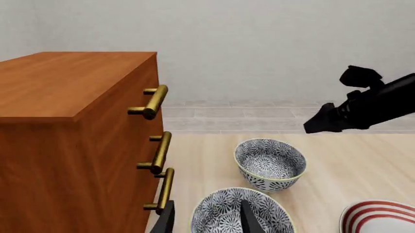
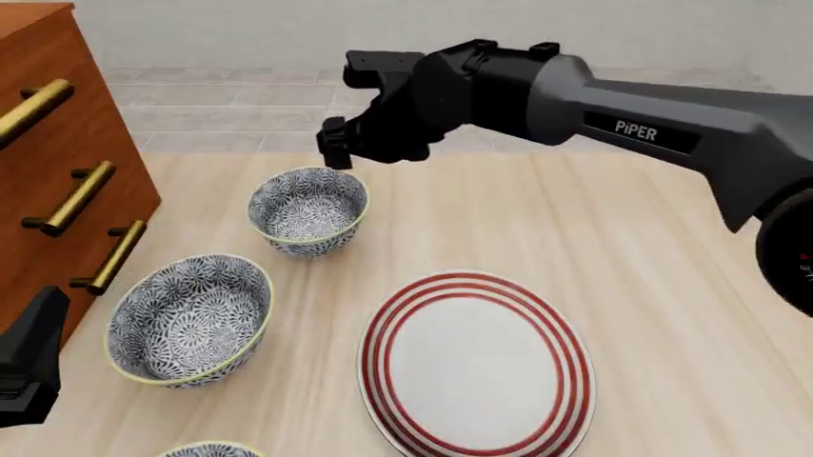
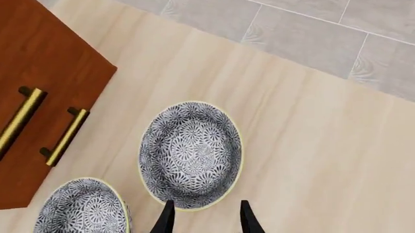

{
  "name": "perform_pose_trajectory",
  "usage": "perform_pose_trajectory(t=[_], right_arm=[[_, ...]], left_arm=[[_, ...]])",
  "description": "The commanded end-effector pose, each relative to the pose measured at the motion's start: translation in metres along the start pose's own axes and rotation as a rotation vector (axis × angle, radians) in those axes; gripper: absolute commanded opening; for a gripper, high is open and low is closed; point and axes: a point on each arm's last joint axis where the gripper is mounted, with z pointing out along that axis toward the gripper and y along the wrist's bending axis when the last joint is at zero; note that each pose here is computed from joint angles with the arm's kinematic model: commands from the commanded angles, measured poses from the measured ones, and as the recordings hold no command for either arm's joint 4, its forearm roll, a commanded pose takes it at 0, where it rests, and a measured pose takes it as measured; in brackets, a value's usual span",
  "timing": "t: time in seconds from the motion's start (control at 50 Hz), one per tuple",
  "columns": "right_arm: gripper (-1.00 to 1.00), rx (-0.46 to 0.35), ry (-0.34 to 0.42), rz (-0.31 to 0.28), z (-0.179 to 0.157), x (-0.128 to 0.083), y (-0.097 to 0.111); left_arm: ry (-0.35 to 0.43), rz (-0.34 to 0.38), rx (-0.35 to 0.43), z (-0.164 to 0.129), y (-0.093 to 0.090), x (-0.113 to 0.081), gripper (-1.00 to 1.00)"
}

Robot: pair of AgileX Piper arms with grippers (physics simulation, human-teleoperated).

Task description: Pick up the bowl and put it in the front on the plate.

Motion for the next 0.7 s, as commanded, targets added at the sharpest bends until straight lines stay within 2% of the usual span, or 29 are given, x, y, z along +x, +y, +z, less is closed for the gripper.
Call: perform_pose_trajectory(t=[0.02,0.22,0.42,0.5,0.7], right_arm=[[1.00,0.017,0.047,-0.013,0.022,0.003,-0.004],[1.00,0.040,0.070,-0.015,0.042,0.002,-0.016],[1.00,0.042,0.042,0.015,0.046,-0.003,-0.021],[1.00,0.054,0.031,0.032,0.050,-0.006,-0.030],[1.00,0.050,0.020,0.065,0.057,0.007,-0.033]], left_arm=[[0.000,0.000,0.000,0.000,0.000,0.000,1.00],[0.000,0.000,0.000,0.000,0.000,0.000,1.00],[0.000,0.000,0.000,0.000,0.000,0.000,1.00],[0.000,0.000,0.000,0.000,0.000,0.000,1.00],[0.000,0.000,0.000,0.000,0.000,0.000,1.00]])
